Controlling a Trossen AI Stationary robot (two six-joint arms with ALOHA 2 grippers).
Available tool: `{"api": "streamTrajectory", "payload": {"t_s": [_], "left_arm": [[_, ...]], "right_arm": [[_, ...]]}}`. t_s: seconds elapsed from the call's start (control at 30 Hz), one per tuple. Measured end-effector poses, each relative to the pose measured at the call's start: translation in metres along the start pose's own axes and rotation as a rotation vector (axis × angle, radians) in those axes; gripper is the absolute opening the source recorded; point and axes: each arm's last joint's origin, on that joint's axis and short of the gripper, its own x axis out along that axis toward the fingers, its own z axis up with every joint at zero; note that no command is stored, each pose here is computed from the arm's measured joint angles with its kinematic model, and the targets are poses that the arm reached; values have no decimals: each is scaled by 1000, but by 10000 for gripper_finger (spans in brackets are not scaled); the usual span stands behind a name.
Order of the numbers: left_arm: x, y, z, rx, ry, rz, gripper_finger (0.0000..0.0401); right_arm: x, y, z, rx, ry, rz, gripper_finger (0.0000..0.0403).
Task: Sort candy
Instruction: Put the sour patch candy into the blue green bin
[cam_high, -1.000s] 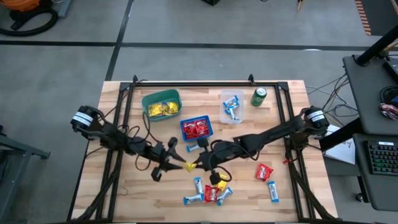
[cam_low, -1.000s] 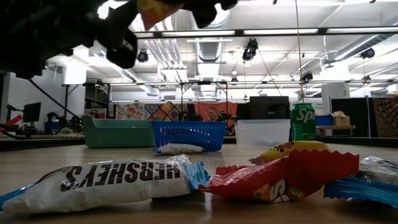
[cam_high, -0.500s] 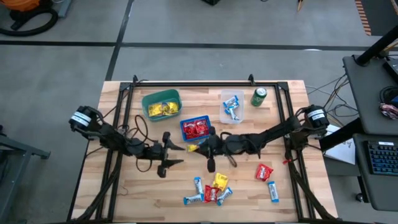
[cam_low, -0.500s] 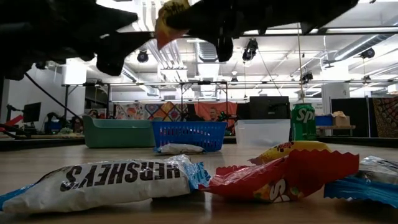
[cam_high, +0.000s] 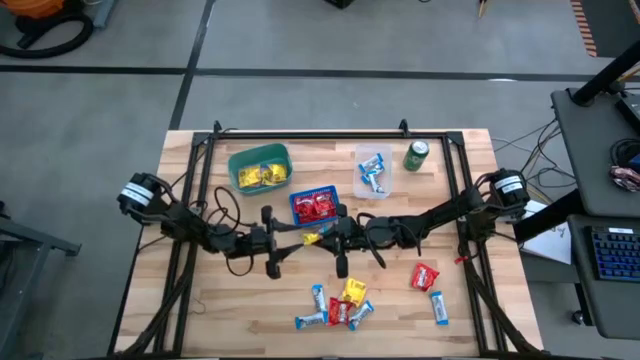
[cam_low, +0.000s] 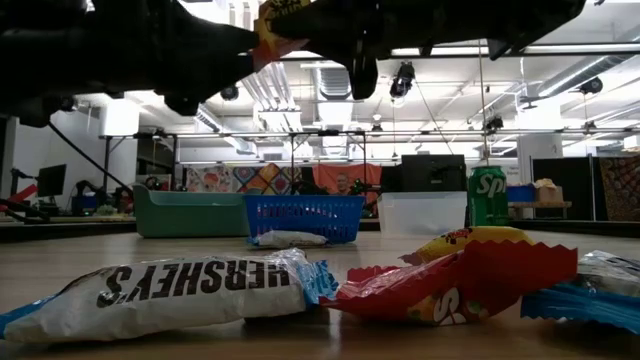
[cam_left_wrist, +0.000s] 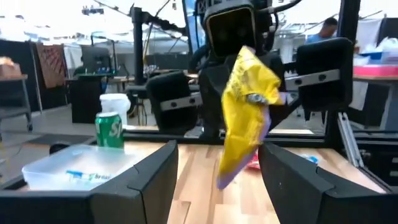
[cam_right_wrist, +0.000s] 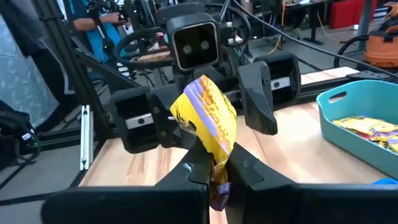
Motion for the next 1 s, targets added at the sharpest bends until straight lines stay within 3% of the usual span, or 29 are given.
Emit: {"api": "streamTrajectory", "payload": {"t_s": [0.27, 0.37, 0.5, 0.67, 0.73, 1.0], "left_arm": [[13, -7, 6, 84, -7, 8, 205], [13, -7, 6, 84, -7, 19, 187], [12, -6, 6, 81, -5, 24, 129], [12, -6, 8, 74, -12, 33, 19], [12, -5, 11, 57, -17, 61, 11], [3, 5, 32, 3, -38, 156, 1]], "right_arm": [[0, 0, 0, -11, 2, -1, 11], [0, 0, 0, -11, 0, -1, 11], [0, 0, 0, -11, 1, -2, 12], [0, 0, 1, -6, -13, -5, 13], [0, -1, 4, -4, -28, -9, 17], [-6, -9, 26, 11, -89, -18, 103]]}}
